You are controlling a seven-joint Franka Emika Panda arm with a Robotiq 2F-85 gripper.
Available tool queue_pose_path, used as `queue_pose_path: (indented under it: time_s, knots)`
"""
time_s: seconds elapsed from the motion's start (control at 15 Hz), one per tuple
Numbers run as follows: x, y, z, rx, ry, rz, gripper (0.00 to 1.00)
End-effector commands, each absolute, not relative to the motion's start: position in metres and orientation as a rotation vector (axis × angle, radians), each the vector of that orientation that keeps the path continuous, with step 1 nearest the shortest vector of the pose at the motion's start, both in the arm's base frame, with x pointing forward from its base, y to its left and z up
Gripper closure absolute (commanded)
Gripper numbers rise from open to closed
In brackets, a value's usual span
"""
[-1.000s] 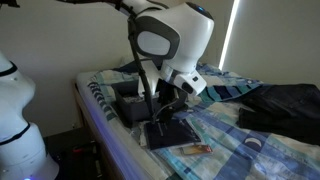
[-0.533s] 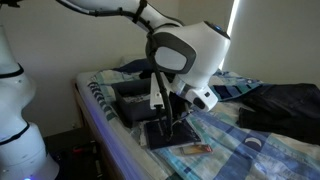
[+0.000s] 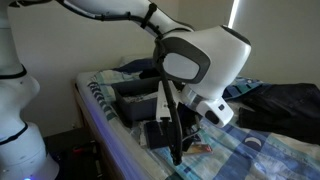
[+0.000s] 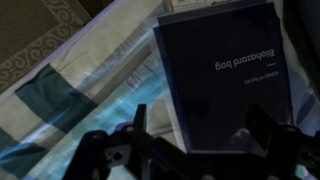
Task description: Pick the magazines on the bed and put them in the box
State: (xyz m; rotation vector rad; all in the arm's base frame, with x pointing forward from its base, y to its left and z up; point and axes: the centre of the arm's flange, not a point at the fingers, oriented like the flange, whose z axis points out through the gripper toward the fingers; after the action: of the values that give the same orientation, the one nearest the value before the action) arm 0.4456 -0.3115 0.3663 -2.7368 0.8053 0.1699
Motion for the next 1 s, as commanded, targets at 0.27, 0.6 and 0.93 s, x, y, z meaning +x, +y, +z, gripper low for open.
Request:
queue_pose_path:
  time_s: [0.27, 0.6, 0.93]
  knots:
    - [0.422, -0.324, 0.359, -2.719, 0.67, 0.162, 0.0]
    - [0.413, -0.328, 0.352, -2.645, 0.507, 0.148, 0.0]
    - [0.411, -0.323, 0.345, -2.551, 0.378, 0.159, 0.0]
